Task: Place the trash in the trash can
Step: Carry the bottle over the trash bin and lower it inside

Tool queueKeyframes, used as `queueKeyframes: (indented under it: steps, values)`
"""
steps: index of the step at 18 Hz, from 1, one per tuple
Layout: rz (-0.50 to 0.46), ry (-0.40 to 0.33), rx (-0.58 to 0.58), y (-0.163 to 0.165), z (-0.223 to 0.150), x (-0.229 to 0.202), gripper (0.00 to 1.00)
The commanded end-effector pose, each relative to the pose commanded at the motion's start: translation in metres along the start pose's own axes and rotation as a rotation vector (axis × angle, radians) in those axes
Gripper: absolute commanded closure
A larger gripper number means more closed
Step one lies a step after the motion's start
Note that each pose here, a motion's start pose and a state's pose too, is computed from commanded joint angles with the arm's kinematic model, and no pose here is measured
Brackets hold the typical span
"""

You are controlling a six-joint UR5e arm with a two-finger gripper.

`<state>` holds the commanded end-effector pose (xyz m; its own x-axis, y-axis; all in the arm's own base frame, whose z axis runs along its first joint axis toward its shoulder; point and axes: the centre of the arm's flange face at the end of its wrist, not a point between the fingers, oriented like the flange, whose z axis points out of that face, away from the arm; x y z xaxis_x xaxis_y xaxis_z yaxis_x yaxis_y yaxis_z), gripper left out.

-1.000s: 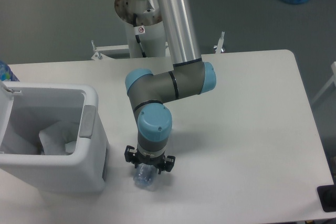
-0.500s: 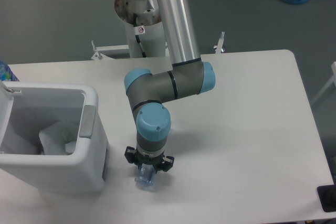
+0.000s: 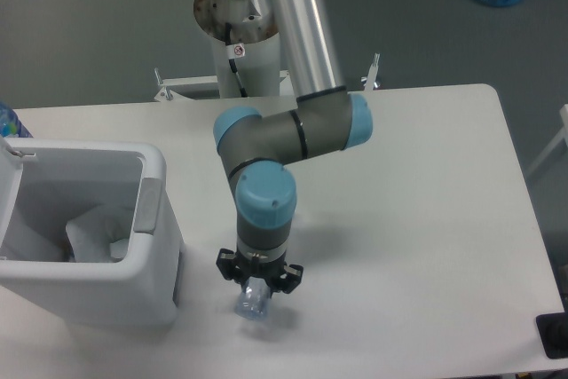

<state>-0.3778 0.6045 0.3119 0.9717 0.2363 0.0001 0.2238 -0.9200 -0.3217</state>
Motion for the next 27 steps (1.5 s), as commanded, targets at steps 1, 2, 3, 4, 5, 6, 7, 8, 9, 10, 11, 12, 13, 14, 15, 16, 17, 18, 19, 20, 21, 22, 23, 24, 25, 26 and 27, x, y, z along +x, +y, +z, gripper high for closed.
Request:
queueKeyframes:
  steps: [1, 2, 3, 4, 5, 6, 7, 8, 9, 10, 11, 12, 13, 14, 15, 16, 17, 18, 19, 20, 21, 22, 23, 24, 25, 26, 27]
  values:
    - [-0.01, 0.014, 0.056, -0.012, -0.017, -0.011, 0.49]
    - [-0.034, 0.041, 0.119, -0.021, -0.036, -0.026, 0.49]
    - [-0.063, 0.069, 0.184, -0.028, -0.059, -0.039, 0.49]
    - [-0.079, 0.085, 0.257, -0.036, -0.092, -0.047, 0.49]
    - [-0.09, 0.096, 0.308, -0.04, -0.111, -0.055, 0.49]
    - [-0.103, 0.104, 0.351, -0.043, -0.126, -0.062, 0.49]
    - [-0.111, 0.115, 0.389, -0.047, -0.138, -0.066, 0.49]
    - [-0.11, 0.121, 0.421, -0.05, -0.151, -0.065, 0.49]
    - [-0.105, 0.117, 0.451, -0.048, -0.167, -0.069, 0.49]
    - [-0.096, 0.117, 0.485, -0.048, -0.182, -0.07, 0.49]
    - [-0.082, 0.134, 0.519, -0.049, -0.195, -0.065, 0.49]
    - [-0.069, 0.156, 0.546, -0.05, -0.205, -0.06, 0.49]
    - [-0.06, 0.172, 0.566, -0.05, -0.215, -0.055, 0.49]
    - [-0.048, 0.176, 0.576, -0.051, -0.224, -0.046, 0.49]
    - [-0.037, 0.172, 0.588, -0.05, -0.236, -0.038, 0.49]
    - [-0.025, 0.166, 0.602, -0.049, -0.25, -0.03, 0.49]
    - [-0.006, 0.17, 0.612, -0.051, -0.258, -0.017, 0.49]
    - [0.012, 0.179, 0.616, -0.055, -0.262, -0.003, 0.49]
    - [0.03, 0.185, 0.625, -0.057, -0.271, 0.012, 0.49]
    - [0.043, 0.192, 0.632, -0.057, -0.28, 0.029, 0.49]
    - [0.053, 0.2, 0.638, -0.055, -0.288, 0.043, 0.49]
    - [0.067, 0.203, 0.645, -0.055, -0.296, 0.054, 0.49]
    - [0.085, 0.218, 0.643, -0.057, -0.295, 0.072, 0.49]
    - [0.111, 0.233, 0.645, -0.059, -0.299, 0.092, 0.49]
    - [0.128, 0.247, 0.642, -0.061, -0.298, 0.107, 0.49]
    - [0.143, 0.26, 0.636, -0.062, -0.295, 0.119, 0.49]
    - [0.154, 0.27, 0.635, -0.063, -0.295, 0.129, 0.49]
